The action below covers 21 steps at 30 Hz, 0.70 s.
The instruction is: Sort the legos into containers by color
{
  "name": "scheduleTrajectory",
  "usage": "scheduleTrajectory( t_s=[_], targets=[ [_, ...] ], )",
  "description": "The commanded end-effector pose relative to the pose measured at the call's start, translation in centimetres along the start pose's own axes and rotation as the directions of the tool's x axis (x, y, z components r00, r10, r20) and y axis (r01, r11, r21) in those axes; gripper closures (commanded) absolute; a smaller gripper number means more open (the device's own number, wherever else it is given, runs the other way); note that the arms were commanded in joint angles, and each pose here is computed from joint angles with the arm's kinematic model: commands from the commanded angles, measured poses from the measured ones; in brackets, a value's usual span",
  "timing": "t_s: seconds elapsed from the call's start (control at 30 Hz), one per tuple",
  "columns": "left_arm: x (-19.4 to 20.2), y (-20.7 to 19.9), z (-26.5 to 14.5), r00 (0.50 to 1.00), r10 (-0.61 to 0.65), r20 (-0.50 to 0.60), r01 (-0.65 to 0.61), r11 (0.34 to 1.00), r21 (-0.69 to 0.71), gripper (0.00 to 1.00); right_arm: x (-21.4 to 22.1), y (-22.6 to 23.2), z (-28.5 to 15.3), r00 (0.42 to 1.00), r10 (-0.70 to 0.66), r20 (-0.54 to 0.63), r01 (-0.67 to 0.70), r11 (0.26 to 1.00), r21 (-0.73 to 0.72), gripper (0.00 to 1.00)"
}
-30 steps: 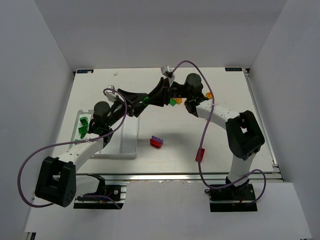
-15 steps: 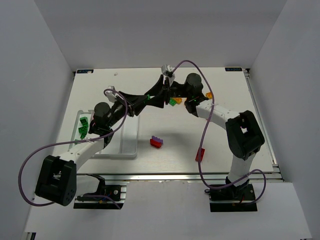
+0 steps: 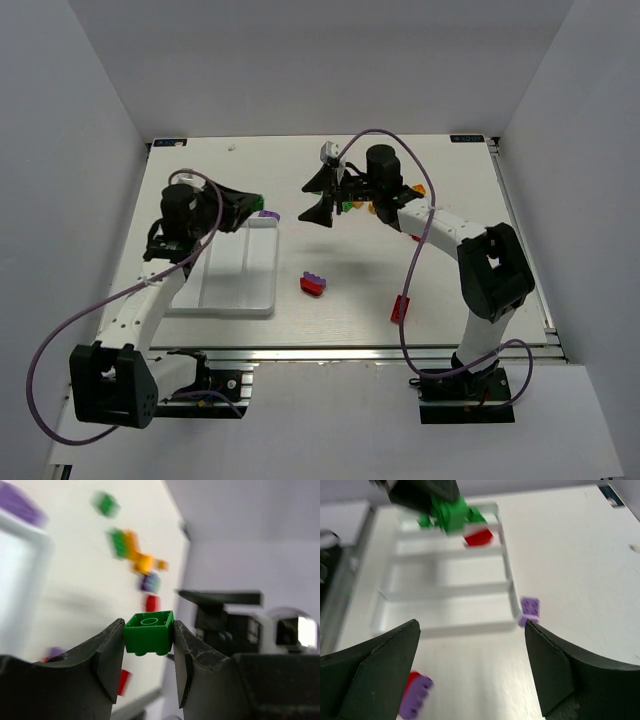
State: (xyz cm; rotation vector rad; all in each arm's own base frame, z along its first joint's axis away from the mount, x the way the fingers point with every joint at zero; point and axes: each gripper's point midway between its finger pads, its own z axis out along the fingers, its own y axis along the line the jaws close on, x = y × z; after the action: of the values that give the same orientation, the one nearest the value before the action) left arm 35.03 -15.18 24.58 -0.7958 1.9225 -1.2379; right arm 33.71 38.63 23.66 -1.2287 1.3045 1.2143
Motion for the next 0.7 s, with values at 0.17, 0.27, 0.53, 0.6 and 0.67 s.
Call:
scheduleTrajectory(
  t_s=[0.17, 0.27, 0.53, 0.6, 0.67],
  targets=[
    [-7.0, 15.6, -10.8, 0.974, 0.213, 0.080, -0.091, 0.687, -0.721, 0.82, 5.8, -1.6, -5.2, 0.901, -0.261, -0.346, 0.275, 0.961, -0.007, 0.11],
    [-8.8, 19.1, -14.1, 0.962, 0.268, 0.049, -0.100, 0.515, -0.851, 0.84, 6.6, -0.7, -6.0, 0.899, -0.245, -0.362, 0.251, 0.967, -0.032, 0.24],
    [-13.4, 23.3, -16.7, 0.954, 0.294, 0.059, -0.056, 0.366, -0.929, 0.86, 6.1, -0.1, -6.3, 0.920, -0.196, -0.341, 0.206, 0.978, -0.005, 0.64],
    [-14.8, 23.6, -17.0, 0.949, 0.306, 0.072, -0.044, 0.356, -0.934, 0.86, 5.8, -0.4, -6.5, 0.921, -0.200, -0.334, 0.213, 0.977, 0.004, 0.63],
    [-15.5, 24.6, -17.0, 0.954, 0.293, 0.068, -0.037, 0.340, -0.940, 0.86, 5.8, -0.7, -6.8, 0.924, -0.190, -0.333, 0.207, 0.978, 0.018, 0.62]
  ],
)
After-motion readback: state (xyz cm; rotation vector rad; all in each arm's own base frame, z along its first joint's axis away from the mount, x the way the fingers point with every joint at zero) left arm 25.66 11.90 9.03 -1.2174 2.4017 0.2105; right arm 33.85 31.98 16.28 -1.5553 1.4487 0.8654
